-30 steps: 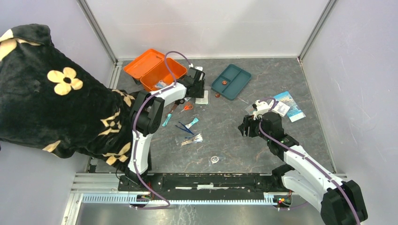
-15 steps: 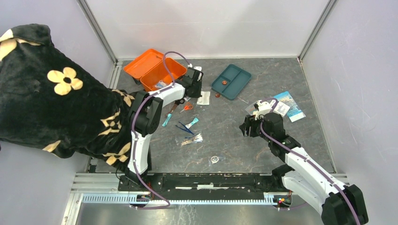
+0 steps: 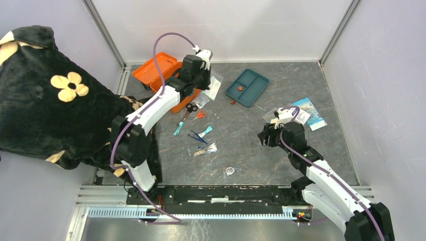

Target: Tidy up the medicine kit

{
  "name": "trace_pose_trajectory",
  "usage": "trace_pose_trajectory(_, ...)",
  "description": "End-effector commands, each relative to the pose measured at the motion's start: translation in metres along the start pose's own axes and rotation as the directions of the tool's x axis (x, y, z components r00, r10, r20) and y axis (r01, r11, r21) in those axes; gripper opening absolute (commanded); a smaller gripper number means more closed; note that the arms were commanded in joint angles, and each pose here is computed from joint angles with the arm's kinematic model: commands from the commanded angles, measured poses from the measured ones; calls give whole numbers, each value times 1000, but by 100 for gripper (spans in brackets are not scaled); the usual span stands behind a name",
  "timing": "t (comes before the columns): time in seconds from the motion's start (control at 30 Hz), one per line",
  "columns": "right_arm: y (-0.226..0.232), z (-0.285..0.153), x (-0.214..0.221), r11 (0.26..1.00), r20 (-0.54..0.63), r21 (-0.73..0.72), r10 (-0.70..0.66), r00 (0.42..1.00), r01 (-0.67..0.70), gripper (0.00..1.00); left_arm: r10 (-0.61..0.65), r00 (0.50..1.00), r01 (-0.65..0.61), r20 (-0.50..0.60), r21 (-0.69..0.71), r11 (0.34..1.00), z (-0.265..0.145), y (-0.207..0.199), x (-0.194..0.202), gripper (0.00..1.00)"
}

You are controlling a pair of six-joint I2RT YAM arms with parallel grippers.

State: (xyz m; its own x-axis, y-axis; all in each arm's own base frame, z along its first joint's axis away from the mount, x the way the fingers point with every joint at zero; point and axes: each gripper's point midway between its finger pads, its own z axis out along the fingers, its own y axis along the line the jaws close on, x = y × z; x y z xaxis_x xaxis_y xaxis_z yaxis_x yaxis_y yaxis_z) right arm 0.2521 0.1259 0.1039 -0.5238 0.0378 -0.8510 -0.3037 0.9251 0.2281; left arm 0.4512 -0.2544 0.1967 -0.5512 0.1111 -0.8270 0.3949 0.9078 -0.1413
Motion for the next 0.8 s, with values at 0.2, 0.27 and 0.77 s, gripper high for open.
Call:
trace_pose_trajectory(0.2, 2, 1, -3, 1000, 16, -11, -1, 1000, 1, 62, 152, 986, -137, 74, -171, 976, -72, 94, -49, 2)
trace_pose_trajectory(0.27, 3, 2, -2, 1000, 9, -20, -5, 1000, 5, 62, 133, 989, -115, 70, -219, 969, -81, 126, -54, 2)
trace_pose_trajectory(0.77, 5, 6, 5, 999, -13, -33, 6, 1000, -6, 66, 125, 992, -126, -28, -387, 914, -70, 193, -44, 44)
